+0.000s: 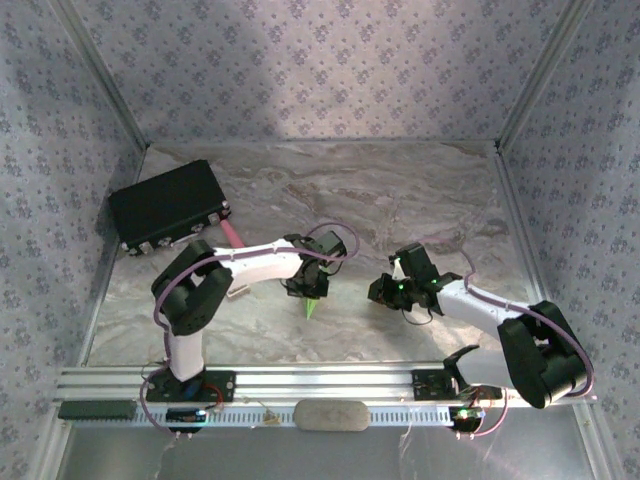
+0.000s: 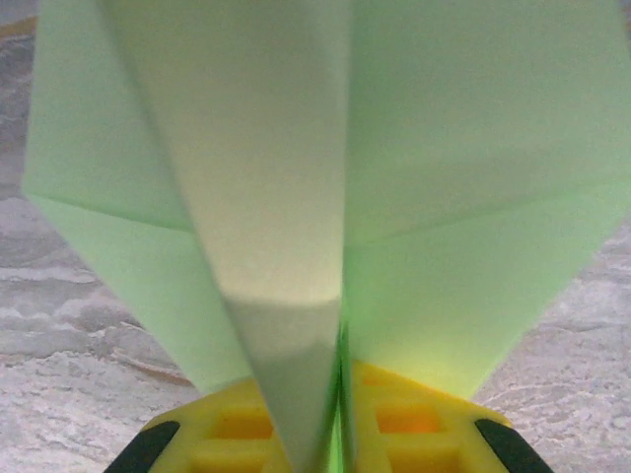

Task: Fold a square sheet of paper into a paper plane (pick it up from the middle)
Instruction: Move the paper plane to the center of the table.

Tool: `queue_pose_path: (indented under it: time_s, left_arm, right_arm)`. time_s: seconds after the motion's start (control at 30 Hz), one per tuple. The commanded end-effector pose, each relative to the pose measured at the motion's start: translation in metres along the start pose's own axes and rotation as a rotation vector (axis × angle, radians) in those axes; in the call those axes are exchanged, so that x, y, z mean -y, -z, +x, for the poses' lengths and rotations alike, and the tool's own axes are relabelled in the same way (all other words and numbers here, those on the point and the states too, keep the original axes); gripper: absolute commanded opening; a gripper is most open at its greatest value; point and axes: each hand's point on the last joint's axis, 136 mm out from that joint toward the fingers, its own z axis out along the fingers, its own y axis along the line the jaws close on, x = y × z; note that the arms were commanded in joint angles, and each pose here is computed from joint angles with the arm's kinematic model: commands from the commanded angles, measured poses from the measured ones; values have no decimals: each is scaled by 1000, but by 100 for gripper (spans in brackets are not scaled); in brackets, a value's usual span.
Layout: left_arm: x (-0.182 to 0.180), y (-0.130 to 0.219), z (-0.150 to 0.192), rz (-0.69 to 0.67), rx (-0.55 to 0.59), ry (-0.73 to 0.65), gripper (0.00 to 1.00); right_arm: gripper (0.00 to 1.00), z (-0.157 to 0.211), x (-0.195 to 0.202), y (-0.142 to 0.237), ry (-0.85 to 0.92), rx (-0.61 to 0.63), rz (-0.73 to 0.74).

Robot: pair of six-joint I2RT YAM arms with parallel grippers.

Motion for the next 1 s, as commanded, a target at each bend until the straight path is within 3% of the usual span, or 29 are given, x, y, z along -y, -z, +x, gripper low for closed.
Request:
queue_pose_path:
  time_s: [0.0,0.27,0.53,0.97]
  left_arm:
    - [4,-2,3,-4,-20,-20,15]
    - [0,-15,11,-50,-37,-26,17]
    - [3,-22,15,-68,-42,-24,26]
    - [13,-22,15,-64,-12,84,31]
  right_arm:
    - [18,-5,-6,1,17,9,0]
    - [18,-5,-5,1,17,11,5]
    - [18,-6,-5,4,20,20,10]
    - [19,-9,-5,12,25,45,14]
